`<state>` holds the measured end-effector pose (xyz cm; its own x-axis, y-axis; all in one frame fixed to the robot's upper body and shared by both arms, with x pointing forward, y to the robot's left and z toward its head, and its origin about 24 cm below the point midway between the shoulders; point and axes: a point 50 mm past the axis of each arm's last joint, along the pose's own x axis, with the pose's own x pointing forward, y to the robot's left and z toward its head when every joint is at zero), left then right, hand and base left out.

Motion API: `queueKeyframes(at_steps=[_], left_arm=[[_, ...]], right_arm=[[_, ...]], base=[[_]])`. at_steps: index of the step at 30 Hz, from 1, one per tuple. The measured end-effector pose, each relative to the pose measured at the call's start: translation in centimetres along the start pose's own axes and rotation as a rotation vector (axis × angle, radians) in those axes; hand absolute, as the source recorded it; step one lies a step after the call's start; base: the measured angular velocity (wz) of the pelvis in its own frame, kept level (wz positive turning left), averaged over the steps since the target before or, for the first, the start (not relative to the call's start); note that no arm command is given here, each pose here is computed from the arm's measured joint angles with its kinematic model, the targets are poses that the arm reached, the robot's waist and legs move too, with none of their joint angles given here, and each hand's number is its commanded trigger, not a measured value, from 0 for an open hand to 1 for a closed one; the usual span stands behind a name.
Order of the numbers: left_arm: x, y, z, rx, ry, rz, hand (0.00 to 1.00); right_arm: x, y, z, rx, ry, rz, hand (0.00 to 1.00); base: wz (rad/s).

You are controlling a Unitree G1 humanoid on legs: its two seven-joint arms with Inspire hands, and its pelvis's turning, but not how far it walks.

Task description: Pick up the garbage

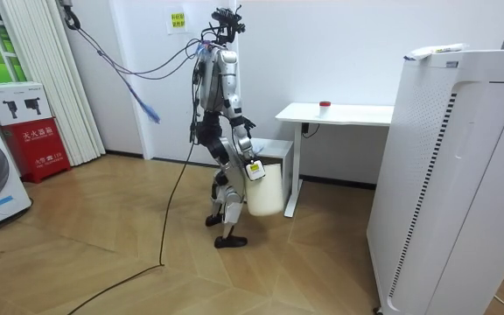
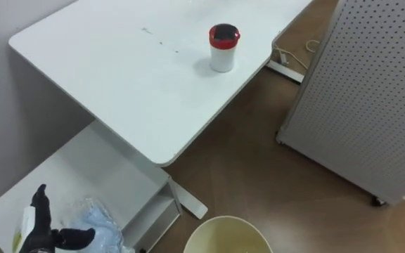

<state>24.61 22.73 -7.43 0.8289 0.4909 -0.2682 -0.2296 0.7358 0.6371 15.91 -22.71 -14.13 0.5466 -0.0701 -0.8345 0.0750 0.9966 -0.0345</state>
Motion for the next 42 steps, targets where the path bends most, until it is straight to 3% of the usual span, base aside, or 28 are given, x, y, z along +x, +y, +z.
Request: queueKeyframes(at_steps=[15,24,25,26,27,28,33,36,42], left_arm=[[0.7,0.2,1.1,0.016,-0.024,0.023,0.00],[1.3,0.9,1.3,0.109,-0.061,0.019,0.00],[1.4,0.8,1.3,0.120,-0.062,0.014,0.41],[1.4,0.8,1.3,0.133,-0.062,0.010,0.60],[1.4,0.8,1.2,0.157,-0.068,0.001,0.95],[1.3,0.7,1.1,0.172,-0.072,-0.003,1.00],[1.7,1.4,1.2,0.277,-0.112,0.020,1.00],[2.9,3.1,2.4,0.322,-0.143,0.089,1.00],[3.4,2.8,4.4,0.415,-0.266,0.077,1.00]], right_arm=[[0.2,0.6,1.8,0.051,-0.093,0.008,1.00],[0.0,0.3,2.3,0.116,-0.126,0.005,1.00],[0.0,0.2,2.4,0.120,-0.131,0.001,1.00],[0.0,0.1,2.5,0.125,-0.135,-0.002,1.00],[0.0,0.0,2.5,0.138,-0.136,-0.003,1.00],[0.0,0.0,2.5,0.139,-0.135,-0.002,1.00],[-0.1,0.1,3.1,0.169,-0.163,0.015,1.00],[-0.1,0.0,3.3,0.197,-0.172,0.017,1.00],[-0.4,-0.6,3.9,0.243,-0.182,0.030,1.00]], base=[[-0.01],[-0.04],[-0.05],[-0.05],[-0.07],[-0.12],[-0.06],[-0.02],[0.01]])
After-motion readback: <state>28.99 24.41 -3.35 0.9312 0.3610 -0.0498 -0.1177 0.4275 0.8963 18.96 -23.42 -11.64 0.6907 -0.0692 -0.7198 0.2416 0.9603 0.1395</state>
